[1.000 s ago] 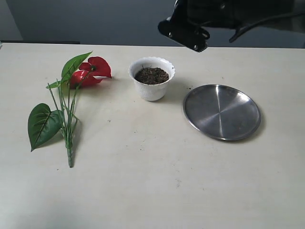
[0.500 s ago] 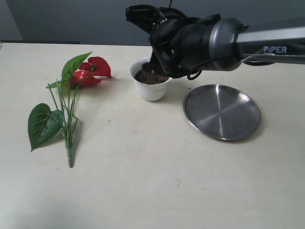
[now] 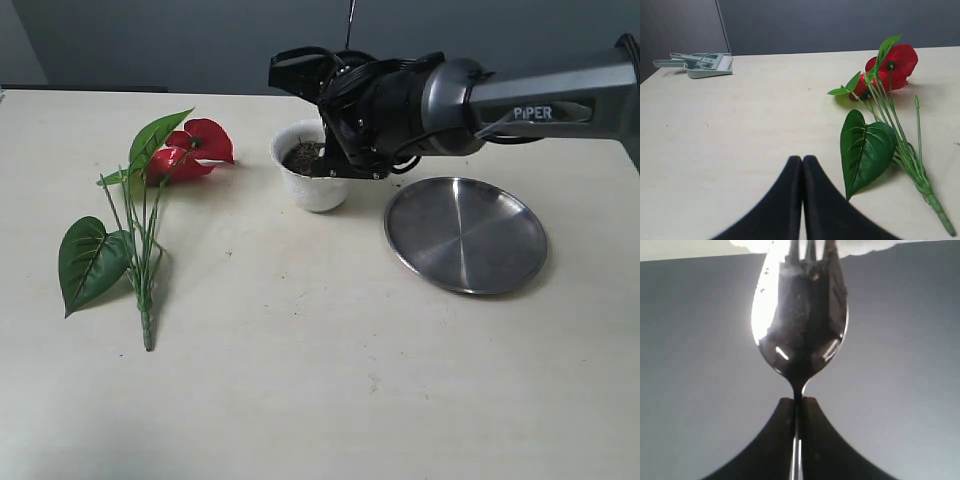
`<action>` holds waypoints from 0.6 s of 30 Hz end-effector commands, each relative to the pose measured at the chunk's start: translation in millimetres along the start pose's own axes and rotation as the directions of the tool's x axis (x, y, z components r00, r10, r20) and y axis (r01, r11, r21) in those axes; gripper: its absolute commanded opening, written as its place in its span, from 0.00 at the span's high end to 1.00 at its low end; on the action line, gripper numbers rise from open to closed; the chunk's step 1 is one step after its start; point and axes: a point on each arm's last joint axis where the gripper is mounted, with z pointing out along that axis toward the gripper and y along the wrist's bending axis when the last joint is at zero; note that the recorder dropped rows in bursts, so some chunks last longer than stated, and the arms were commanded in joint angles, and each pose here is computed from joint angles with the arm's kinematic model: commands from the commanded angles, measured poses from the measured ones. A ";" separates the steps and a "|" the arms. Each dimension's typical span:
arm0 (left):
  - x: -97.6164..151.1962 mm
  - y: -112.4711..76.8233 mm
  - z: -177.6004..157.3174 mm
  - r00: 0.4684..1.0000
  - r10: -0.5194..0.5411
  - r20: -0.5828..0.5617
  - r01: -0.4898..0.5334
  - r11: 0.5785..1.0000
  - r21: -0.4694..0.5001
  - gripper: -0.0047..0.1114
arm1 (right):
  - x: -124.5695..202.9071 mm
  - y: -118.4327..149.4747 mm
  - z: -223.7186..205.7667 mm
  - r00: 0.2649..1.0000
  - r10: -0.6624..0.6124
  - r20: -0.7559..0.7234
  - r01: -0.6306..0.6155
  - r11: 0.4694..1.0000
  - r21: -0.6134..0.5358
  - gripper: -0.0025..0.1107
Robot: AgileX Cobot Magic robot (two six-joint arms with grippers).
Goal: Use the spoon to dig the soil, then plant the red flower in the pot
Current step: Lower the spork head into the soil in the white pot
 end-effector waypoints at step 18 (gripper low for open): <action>0.5 -0.2 0.2 1.000 0.002 0.009 -0.002 1.000 0.003 0.96 | 9.0 5.4 7.4 0.993 -0.109 -0.041 0.108 0.993 -0.046 0.98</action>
